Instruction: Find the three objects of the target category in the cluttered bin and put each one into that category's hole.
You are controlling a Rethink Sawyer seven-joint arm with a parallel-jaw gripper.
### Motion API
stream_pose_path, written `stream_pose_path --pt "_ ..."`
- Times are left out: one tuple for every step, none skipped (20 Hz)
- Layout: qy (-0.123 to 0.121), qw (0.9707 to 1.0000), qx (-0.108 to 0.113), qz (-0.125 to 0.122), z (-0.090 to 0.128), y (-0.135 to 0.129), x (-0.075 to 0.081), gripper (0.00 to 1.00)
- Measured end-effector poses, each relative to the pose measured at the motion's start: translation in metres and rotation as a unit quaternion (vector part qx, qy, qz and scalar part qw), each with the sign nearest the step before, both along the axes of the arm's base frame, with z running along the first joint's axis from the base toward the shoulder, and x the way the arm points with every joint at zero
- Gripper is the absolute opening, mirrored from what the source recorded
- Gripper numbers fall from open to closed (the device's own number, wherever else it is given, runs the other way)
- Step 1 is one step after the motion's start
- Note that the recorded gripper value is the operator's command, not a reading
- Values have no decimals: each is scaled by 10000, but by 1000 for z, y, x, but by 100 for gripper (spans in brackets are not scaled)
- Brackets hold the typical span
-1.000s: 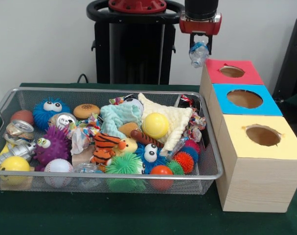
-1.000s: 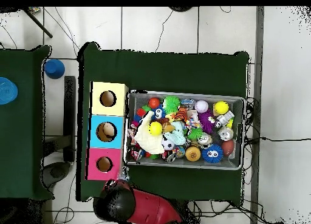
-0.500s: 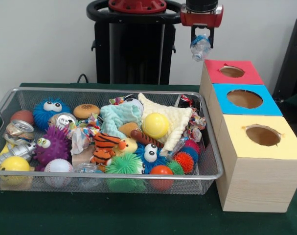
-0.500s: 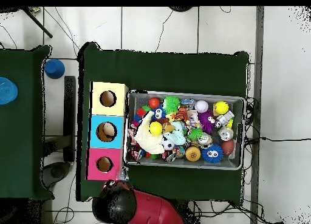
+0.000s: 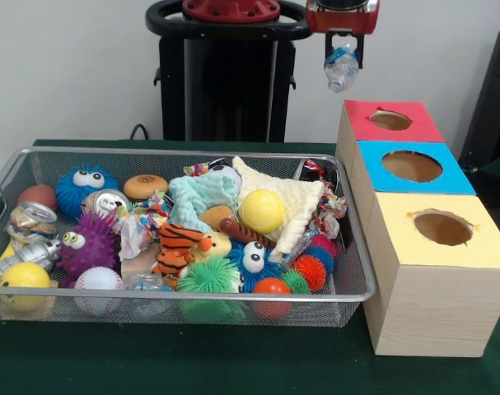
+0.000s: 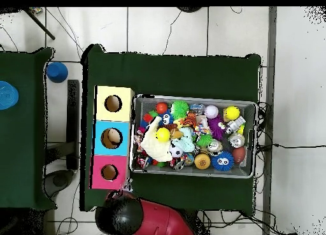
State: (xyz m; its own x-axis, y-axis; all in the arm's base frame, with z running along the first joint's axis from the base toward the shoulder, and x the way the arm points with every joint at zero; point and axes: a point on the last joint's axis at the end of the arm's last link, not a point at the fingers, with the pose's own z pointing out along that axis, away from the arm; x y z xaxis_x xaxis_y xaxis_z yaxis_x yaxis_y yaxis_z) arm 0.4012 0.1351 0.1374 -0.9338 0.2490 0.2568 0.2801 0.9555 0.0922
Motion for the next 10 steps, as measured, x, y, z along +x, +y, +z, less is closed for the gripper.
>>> stream_pose_path --pt "6 10000 -1 10 0 0 0 0" --pt "10 10000 -7 39 1 1 1 0" --pt "9 10000 -9 53 1 1 2 0" --pt "-10 10000 -15 76 2 2 3 0" --pt "-29 9999 -21 99 2 3 5 0" --pt "-69 9999 -28 122 3 5 9 0" --pt "-109 9998 -36 145 3 6 12 0" --pt "-145 9997 -44 166 4 7 16 0" --pt "-192 9996 -56 194 4 9 21 0" --pt "-232 9995 -68 224 4 12 25 0"
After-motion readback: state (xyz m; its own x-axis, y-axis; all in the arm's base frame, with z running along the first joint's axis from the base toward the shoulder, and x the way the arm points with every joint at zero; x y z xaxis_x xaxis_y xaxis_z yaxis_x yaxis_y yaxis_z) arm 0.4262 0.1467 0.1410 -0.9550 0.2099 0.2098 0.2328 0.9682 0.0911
